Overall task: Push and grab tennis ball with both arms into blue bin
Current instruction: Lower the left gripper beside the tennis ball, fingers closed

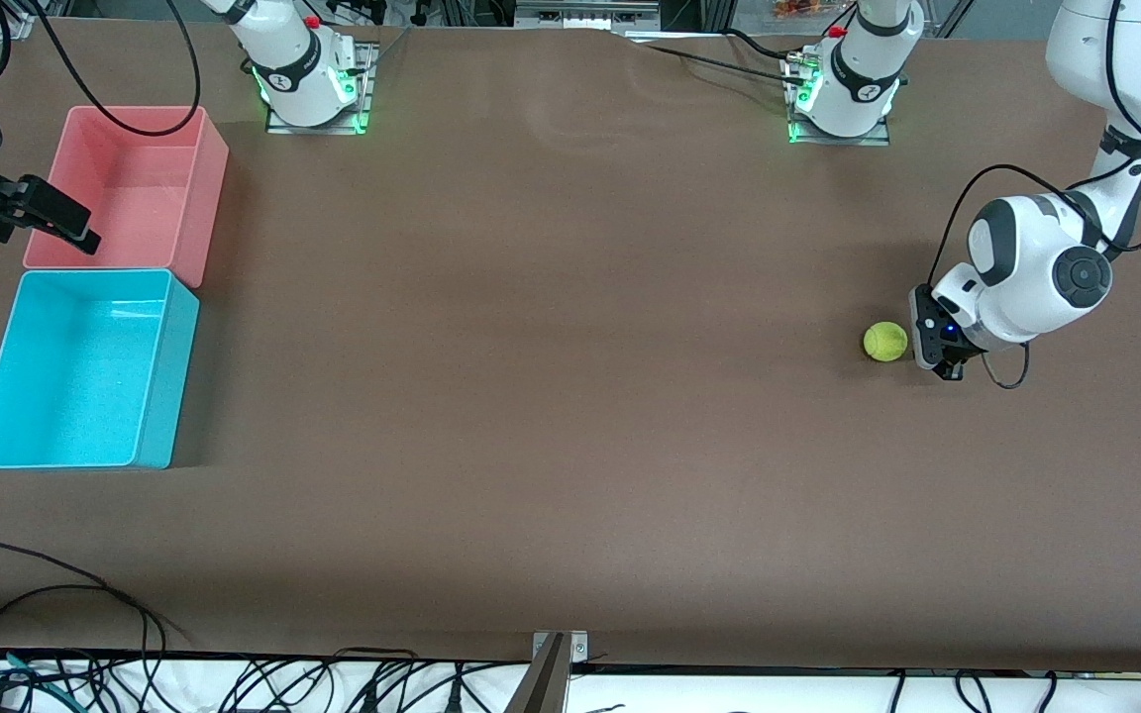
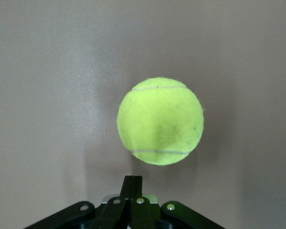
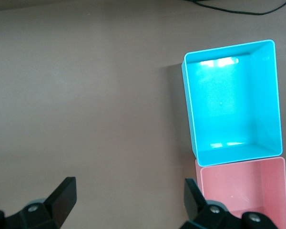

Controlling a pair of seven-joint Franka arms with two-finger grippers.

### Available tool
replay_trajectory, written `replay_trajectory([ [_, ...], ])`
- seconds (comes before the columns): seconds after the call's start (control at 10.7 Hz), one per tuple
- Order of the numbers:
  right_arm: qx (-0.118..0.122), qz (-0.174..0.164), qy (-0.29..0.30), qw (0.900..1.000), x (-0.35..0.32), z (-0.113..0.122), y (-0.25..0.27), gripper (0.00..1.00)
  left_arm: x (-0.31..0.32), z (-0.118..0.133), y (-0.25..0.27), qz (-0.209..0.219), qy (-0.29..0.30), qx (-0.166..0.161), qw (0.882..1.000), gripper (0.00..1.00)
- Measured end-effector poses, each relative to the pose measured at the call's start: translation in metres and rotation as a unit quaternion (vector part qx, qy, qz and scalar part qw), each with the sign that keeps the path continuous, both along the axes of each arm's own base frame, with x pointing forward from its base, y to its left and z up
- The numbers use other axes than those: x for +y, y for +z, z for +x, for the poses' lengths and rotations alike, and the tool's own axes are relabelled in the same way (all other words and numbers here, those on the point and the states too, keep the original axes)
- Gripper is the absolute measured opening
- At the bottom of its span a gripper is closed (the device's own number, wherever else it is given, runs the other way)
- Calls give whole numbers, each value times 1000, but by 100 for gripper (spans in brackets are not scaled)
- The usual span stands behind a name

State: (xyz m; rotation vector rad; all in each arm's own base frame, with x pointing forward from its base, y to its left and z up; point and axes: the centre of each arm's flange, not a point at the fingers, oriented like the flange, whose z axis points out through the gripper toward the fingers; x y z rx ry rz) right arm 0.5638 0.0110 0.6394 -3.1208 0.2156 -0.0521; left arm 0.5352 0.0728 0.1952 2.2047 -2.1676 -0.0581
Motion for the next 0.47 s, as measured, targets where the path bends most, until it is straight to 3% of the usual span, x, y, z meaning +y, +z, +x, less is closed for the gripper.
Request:
replay_trajectory([
  [0.47,1,0,0,1000,0,1,-1,100,0,0,-7,0,0,-3,1000,1],
])
